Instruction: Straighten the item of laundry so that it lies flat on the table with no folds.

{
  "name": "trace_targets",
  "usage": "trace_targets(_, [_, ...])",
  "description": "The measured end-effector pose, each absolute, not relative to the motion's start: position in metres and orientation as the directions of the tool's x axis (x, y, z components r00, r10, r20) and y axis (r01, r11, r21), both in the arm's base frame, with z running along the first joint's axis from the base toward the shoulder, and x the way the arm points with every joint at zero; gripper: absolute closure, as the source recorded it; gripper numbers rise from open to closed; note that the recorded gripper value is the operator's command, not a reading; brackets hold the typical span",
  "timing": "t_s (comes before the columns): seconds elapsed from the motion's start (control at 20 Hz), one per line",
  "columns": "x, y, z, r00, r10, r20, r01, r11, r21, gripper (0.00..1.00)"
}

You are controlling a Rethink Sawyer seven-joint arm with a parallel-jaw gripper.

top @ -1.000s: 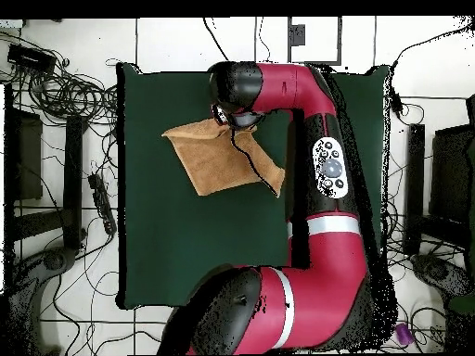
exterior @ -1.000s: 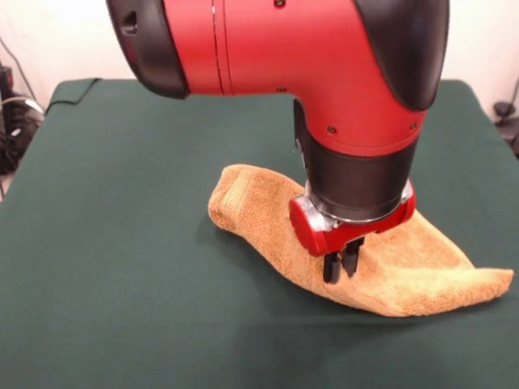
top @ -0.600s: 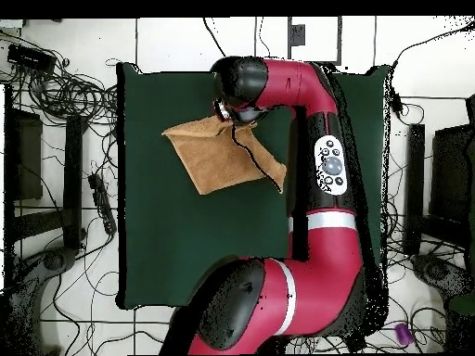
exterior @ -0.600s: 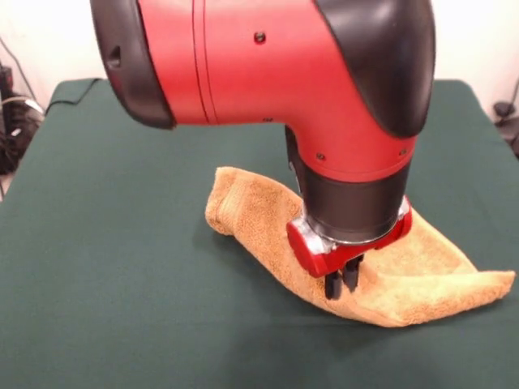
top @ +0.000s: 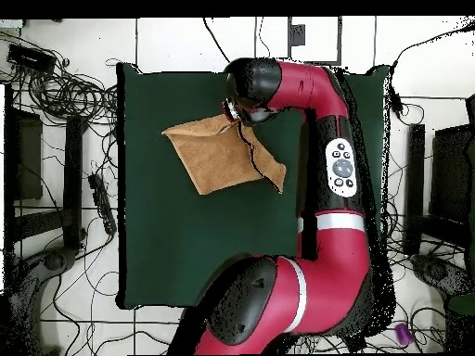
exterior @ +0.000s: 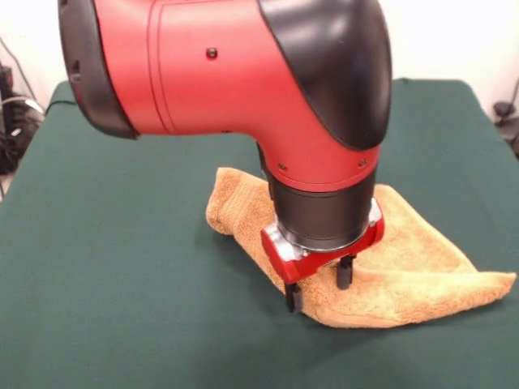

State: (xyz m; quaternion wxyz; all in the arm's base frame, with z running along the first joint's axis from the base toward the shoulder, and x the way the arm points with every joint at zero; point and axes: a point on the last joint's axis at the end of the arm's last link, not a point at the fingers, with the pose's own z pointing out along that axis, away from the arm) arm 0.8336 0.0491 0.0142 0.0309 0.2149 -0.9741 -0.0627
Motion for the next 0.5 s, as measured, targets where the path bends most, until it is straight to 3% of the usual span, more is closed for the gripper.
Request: trace_targets(0.5, [0.837, 0.046, 0.028, -0.906, -0.422, 0.023, -0.416, 0.900, 0.127, 0.00])
